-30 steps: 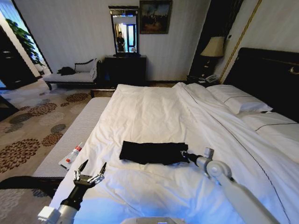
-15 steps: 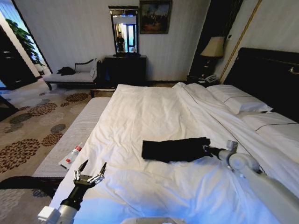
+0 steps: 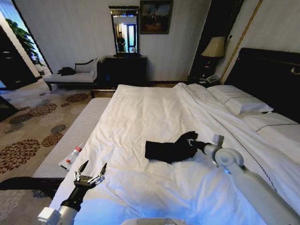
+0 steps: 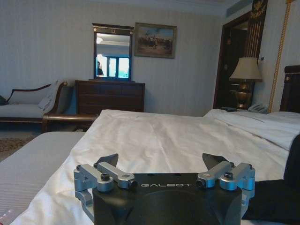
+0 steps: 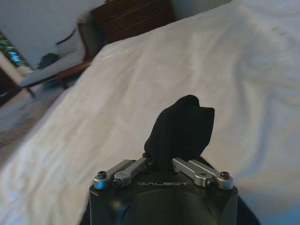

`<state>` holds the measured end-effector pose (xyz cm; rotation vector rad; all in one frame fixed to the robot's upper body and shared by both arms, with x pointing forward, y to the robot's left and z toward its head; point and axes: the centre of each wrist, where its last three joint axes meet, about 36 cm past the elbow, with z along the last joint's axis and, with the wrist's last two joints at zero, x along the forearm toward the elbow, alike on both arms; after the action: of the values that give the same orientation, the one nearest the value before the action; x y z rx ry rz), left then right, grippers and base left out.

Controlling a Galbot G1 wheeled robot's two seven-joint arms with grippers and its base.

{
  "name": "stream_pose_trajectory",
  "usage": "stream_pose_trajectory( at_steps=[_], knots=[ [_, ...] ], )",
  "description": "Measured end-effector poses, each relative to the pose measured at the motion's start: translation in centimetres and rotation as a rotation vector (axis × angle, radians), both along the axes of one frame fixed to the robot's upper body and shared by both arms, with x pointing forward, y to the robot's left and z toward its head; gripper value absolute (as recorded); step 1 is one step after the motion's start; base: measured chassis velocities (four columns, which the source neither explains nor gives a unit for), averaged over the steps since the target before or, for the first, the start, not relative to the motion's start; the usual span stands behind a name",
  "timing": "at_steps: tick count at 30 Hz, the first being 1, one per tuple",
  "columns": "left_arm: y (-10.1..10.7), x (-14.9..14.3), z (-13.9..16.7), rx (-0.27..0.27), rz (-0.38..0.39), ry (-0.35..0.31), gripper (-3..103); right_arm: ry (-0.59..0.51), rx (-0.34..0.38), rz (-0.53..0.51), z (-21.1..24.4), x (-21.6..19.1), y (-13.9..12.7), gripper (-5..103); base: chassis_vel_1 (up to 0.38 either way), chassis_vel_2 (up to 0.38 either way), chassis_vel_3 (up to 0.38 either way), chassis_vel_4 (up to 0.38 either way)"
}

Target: Fold the clothes on the bed.

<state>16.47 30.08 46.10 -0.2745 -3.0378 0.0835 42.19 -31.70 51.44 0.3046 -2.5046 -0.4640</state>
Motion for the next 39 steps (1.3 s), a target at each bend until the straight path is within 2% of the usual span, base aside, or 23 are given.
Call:
stream_pose_trajectory(
  at_steps=[3, 4, 8, 9, 12, 24, 32, 39],
  knots=[
    [0.0, 0.0, 0.0, 0.000, 0.000, 0.000, 100, 0.022, 0.018, 0.034, -1.4, 0.8, 2.6, 4, 0.000, 0.000, 0.000, 0.000],
    [0.0, 0.0, 0.0, 0.000, 0.000, 0.000, 100, 0.022, 0.018, 0.034, -1.4, 0.8, 2.6, 4, 0.000, 0.000, 0.000, 0.000],
    [0.0, 0.0, 0.0, 0.000, 0.000, 0.000, 100, 0.072, 0.015, 0.057, -4.6, 2.6, 5.9, 4, 0.000, 0.000, 0.000, 0.000],
    [0.0, 0.0, 0.0, 0.000, 0.000, 0.000, 100, 0.072, 0.015, 0.057, -4.6, 2.6, 5.9, 4, 0.000, 0.000, 0.000, 0.000],
    [0.0, 0.0, 0.0, 0.000, 0.000, 0.000, 100, 0.053, -0.030, 0.054, -6.5, 3.8, 7.2, 4, 0.000, 0.000, 0.000, 0.000],
    [0.0, 0.0, 0.0, 0.000, 0.000, 0.000, 100, 0.056, -0.087, 0.073, -9.0, 3.5, 7.9, 4, 0.000, 0.000, 0.000, 0.000],
    [0.0, 0.0, 0.0, 0.000, 0.000, 0.000, 100, 0.038, -0.105, 0.106, -8.7, 2.8, 8.4, 4, 0.000, 0.000, 0.000, 0.000],
    [0.0, 0.0, 0.0, 0.000, 0.000, 0.000, 100, 0.022, -0.131, 0.161, -8.8, 2.2, 9.8, 4, 0.000, 0.000, 0.000, 0.000]
  ],
)
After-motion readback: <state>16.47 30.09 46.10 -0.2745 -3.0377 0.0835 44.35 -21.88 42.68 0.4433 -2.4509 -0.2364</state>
